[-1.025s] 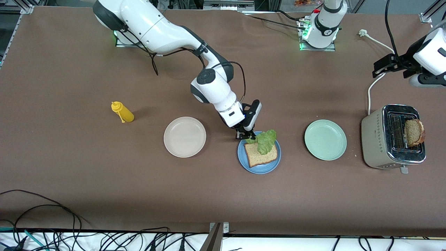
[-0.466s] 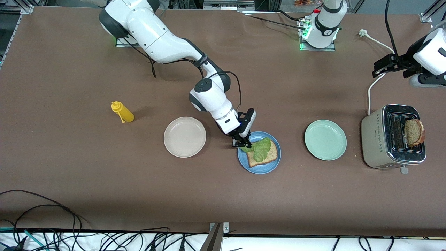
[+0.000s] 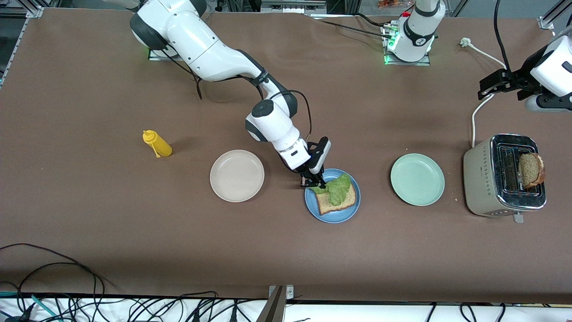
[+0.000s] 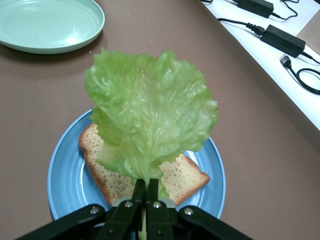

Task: Make sandwich in blue plate with both arms
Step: 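Lower the lettuce onto the bread and open the right gripper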

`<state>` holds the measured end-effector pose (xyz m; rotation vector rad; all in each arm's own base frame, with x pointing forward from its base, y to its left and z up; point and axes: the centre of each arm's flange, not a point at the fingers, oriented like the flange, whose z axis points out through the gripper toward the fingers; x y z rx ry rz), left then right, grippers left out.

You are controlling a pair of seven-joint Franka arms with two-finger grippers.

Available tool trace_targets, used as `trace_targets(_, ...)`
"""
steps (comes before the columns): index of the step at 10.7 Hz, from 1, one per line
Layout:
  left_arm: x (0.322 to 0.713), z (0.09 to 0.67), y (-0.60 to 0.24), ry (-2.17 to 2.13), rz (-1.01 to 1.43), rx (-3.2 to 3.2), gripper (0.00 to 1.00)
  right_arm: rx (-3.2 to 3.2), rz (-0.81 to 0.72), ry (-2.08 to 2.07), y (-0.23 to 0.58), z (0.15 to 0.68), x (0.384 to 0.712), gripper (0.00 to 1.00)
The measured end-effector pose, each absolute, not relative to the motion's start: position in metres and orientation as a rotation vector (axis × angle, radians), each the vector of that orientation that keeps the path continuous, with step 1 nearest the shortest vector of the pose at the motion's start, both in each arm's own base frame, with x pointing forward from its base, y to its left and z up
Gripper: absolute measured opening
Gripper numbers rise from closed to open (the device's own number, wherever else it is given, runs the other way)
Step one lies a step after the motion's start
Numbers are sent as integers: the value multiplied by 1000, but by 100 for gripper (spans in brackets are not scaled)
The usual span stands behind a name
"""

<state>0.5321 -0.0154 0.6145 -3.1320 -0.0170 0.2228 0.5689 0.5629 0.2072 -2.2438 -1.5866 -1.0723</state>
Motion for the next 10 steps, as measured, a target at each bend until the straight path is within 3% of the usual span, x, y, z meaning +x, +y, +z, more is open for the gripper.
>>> trace_targets(5, 532, 614, -15, -18, 223, -3132, 100, -2240, -1080, -1581, 563, 204, 568, 7)
trace_targets(9, 532, 615, -7, -40, 223, -3133, 100, -2242, -1081, -1572, 563, 204, 569, 58)
trace_targets(10, 532, 615, -6, -45, 223, -3133, 100, -2243, -1081, -1569, 563, 204, 569, 59)
